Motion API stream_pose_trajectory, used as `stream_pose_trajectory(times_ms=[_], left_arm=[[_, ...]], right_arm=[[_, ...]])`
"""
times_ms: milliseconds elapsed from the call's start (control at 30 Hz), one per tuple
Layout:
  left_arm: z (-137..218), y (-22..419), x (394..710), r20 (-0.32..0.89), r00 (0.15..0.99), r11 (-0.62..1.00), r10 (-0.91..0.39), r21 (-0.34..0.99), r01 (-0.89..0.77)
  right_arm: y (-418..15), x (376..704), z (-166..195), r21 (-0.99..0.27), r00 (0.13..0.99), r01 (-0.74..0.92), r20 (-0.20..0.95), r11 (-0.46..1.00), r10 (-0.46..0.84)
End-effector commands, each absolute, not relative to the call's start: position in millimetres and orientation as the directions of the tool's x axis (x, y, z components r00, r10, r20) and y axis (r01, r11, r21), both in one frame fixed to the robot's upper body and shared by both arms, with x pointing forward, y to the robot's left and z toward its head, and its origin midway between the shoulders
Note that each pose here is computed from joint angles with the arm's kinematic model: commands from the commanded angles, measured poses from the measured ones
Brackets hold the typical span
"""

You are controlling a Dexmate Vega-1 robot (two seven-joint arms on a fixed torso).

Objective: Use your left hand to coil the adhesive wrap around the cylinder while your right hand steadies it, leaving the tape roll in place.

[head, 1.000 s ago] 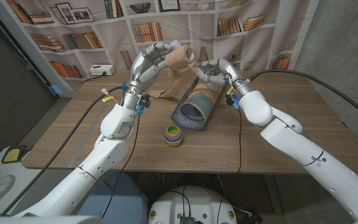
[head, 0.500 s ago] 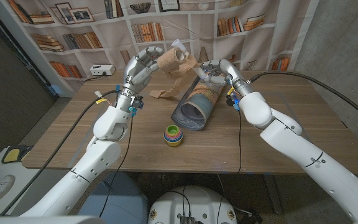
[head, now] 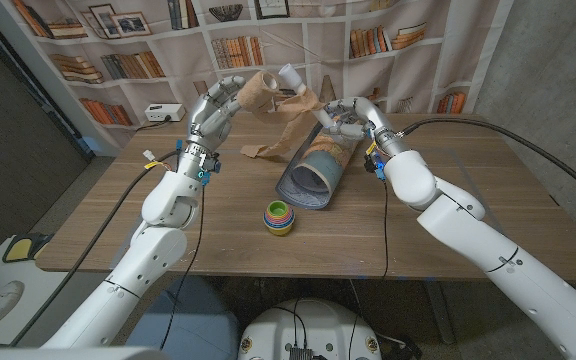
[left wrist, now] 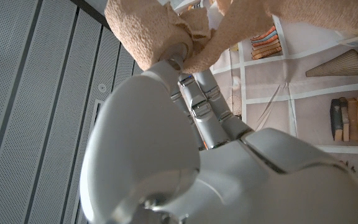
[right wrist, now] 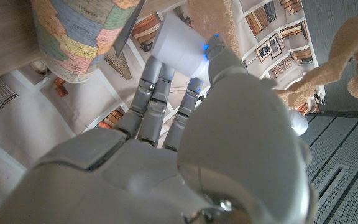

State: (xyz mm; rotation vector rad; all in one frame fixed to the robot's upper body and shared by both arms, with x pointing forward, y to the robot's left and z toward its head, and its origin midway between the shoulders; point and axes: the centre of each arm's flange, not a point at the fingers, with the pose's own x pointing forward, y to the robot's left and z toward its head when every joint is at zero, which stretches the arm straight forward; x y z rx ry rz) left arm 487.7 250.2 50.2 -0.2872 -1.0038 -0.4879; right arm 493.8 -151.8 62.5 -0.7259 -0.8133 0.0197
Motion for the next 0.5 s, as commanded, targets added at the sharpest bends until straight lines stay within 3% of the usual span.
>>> stream_pose_trajectory(times_ms=[33, 500], left_arm=[[48.0, 262.2, 496.7, 0.844, 0.502, 0.856, -0.190, -0.108, 0.506], [47.1, 270.0, 503.9, 0.839, 0.531, 0.857, -0.122, -0.181, 0.483]], right_arm=[[-152.6, 495.1, 54.2, -0.577, 0.701, 0.241, 0.659, 0.780, 0.271], [-162.1, 487.9, 45.2, -0.540, 0.696, 0.247, 0.676, 0.805, 0.241]])
